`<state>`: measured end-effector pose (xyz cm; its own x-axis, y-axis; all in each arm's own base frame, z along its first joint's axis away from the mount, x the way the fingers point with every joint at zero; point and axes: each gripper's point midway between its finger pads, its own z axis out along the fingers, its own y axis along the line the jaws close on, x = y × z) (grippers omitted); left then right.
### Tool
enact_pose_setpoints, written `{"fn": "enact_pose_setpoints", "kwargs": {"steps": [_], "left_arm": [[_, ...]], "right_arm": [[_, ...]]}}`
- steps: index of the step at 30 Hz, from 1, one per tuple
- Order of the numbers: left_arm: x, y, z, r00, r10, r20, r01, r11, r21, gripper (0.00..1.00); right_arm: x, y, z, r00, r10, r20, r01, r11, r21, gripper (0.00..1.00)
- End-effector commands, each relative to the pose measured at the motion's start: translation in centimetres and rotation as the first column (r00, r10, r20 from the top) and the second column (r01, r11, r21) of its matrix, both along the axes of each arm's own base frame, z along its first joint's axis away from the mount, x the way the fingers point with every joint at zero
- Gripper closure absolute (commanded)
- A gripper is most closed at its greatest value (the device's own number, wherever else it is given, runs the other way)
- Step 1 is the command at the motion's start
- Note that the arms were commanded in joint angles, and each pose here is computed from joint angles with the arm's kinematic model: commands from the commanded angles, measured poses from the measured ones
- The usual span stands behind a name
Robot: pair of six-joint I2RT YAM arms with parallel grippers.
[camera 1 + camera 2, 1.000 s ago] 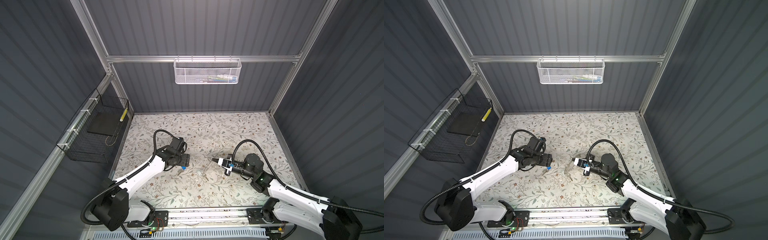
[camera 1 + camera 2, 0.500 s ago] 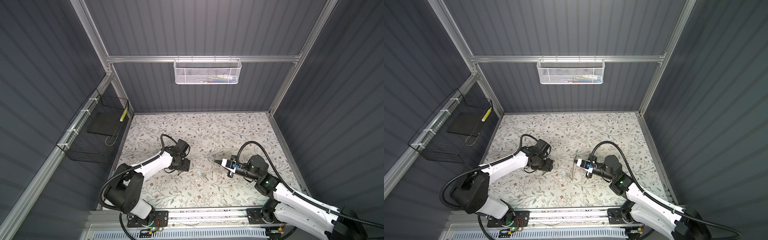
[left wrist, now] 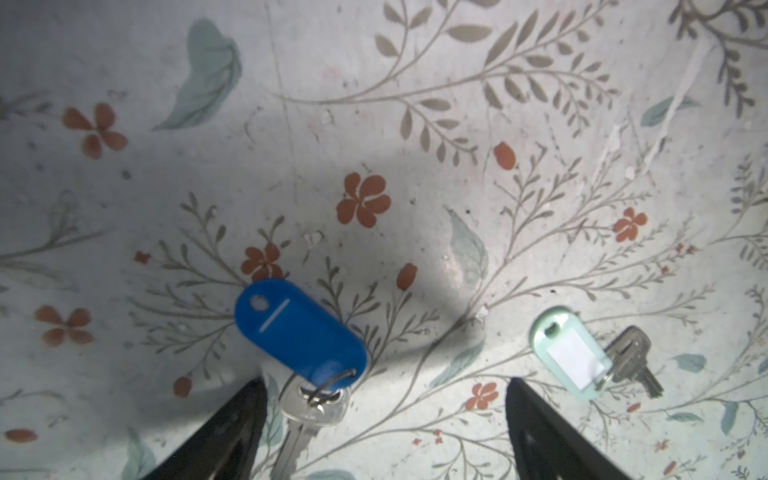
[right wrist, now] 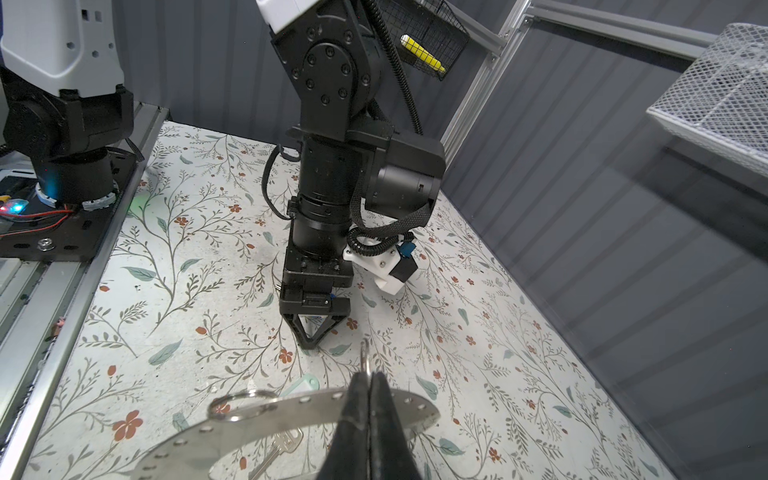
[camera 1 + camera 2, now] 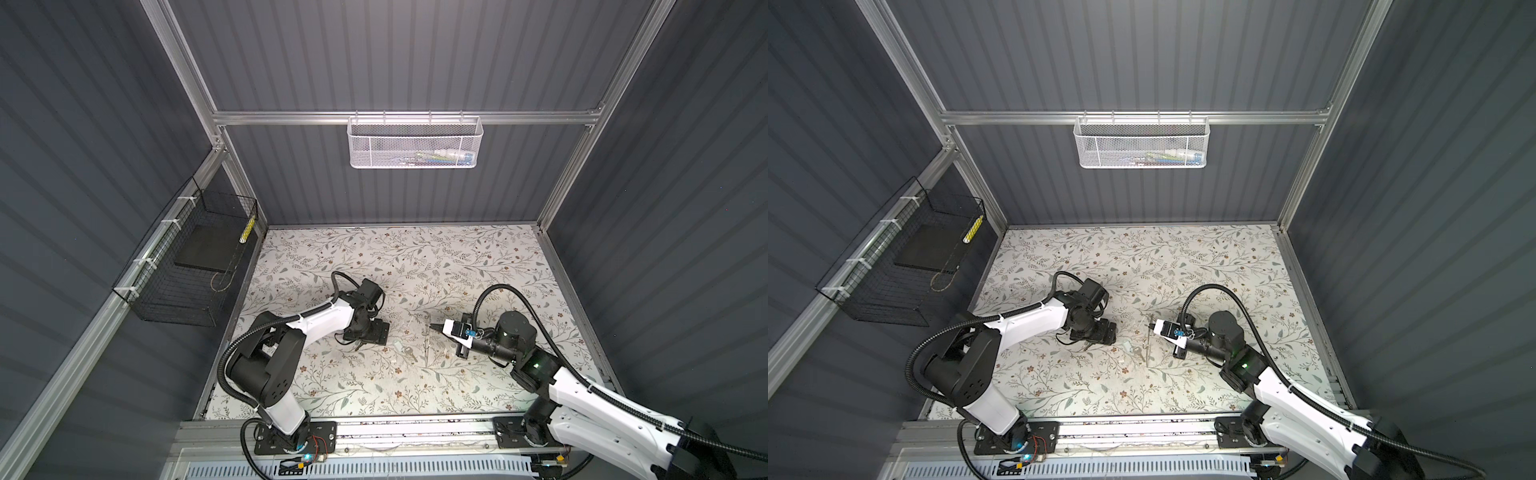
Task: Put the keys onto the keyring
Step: 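Move the left gripper down over the blue-tagged key on the table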
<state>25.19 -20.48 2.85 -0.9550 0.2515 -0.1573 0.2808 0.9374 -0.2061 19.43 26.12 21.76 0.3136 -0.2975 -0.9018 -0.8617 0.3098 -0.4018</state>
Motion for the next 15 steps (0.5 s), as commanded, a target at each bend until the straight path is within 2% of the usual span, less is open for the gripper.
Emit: {"fn": "enact_pose_setpoints", "kwargs": {"steps": [1, 5, 12, 15], "left_arm": [[-0.7, -1.1, -0.1, 0.998, 0.001, -0.056, -0.005, 0.998, -0.061, 0.09], [-1.9, -2.6, 0.3, 0.995, 0.018, -0.102, -0.032, 0.99, -0.135, 0.1], [-2.0, -4.0, 1.3, 0.994, 0.048, -0.098, -0.065, 0.983, -0.173, 0.12], [-1.7, -3.6, 1.6, 0.997, 0.032, -0.07, -0.04, 0.992, -0.12, 0.16]], "right_arm": [[-0.3, 0.2, 1.1, 1.0, 0.019, 0.018, -0.019, 1.0, 0.016, 1.0], [-0.3, 0.1, 1.0, 1.0, 0.016, 0.017, -0.016, 1.0, 0.013, 1.0], [-0.2, 0.3, 0.8, 1.0, 0.022, 0.013, -0.022, 1.0, 0.008, 1.0], [-0.3, 0.3, 0.8, 1.0, 0.021, 0.013, -0.022, 1.0, 0.009, 1.0]]}}
